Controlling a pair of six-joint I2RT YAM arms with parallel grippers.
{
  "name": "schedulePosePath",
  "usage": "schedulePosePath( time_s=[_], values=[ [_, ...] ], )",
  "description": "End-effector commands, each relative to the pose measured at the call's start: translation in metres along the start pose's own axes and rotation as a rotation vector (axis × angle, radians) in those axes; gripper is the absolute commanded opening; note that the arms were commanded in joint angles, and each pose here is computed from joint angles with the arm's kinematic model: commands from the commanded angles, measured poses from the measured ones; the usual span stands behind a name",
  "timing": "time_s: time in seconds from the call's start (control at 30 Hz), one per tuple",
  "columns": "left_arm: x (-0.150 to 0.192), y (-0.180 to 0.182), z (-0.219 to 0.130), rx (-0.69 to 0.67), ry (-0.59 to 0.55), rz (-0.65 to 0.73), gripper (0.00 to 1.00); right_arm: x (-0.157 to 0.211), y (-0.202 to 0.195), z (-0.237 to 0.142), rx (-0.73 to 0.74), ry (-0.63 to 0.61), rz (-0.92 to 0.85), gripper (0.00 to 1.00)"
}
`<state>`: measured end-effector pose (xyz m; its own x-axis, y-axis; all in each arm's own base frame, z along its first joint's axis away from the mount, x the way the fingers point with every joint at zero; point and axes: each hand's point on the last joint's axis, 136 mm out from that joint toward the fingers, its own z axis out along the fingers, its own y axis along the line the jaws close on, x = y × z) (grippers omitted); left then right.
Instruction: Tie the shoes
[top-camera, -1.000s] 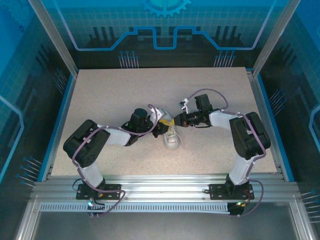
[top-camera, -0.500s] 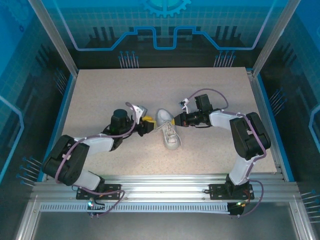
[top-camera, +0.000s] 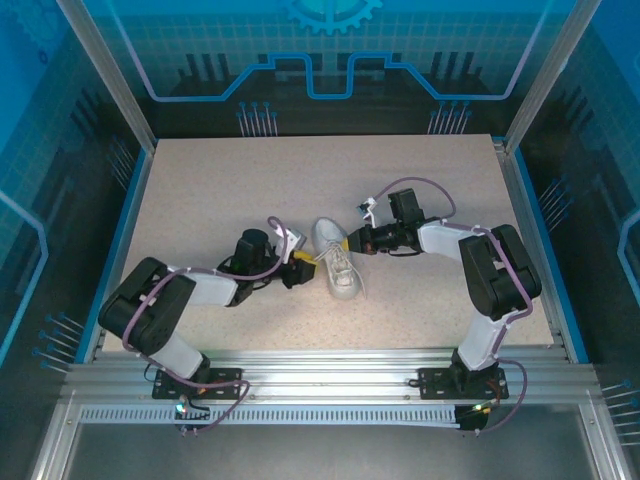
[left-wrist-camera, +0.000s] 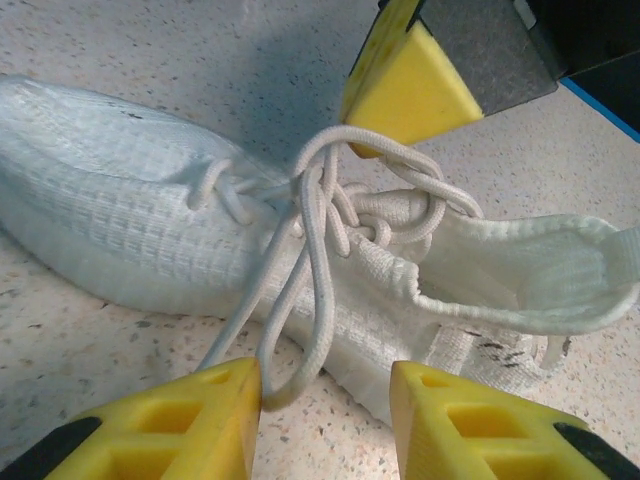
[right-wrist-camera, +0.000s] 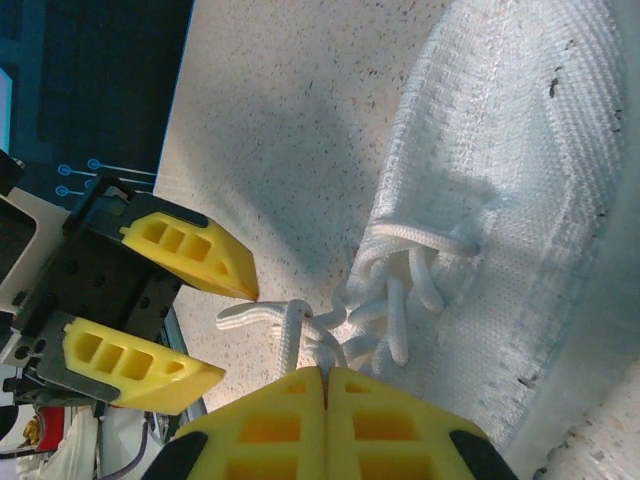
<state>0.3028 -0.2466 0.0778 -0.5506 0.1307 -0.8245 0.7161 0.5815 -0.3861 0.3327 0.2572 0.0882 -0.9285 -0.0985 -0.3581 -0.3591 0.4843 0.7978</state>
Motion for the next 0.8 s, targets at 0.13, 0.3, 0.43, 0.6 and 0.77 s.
schedulePosePath(
  time_s=[0.13, 0.3, 0.43, 0.6, 0.77],
  values=[
    [-0.019, 0.008, 0.01, -0.047, -0.06, 0.064, 0.31, 0.0, 0.007, 0.002, 0.007, 0.031, -0.04, 0.0],
    [-0.019, 0.004, 0.012, -0.035, -0.054, 0.073, 0.06, -0.003, 0.005, 0.002, 0.021, 0.033, -0.046, 0.0],
    [-0.014, -0.011, 0.014, -0.006, -0.029, 0.083, 0.0, -0.009, 0.003, 0.003, 0.039, 0.024, -0.049, 0.0],
    [-0.005, -0.041, 0.018, 0.036, 0.012, 0.098, 0.0, -0.02, -0.002, 0.004, 0.081, 0.011, -0.059, 0.0],
    [-0.001, -0.066, 0.025, 0.08, 0.048, 0.099, 0.0, -0.026, -0.002, 0.012, 0.075, 0.029, -0.085, 0.0]
  ],
)
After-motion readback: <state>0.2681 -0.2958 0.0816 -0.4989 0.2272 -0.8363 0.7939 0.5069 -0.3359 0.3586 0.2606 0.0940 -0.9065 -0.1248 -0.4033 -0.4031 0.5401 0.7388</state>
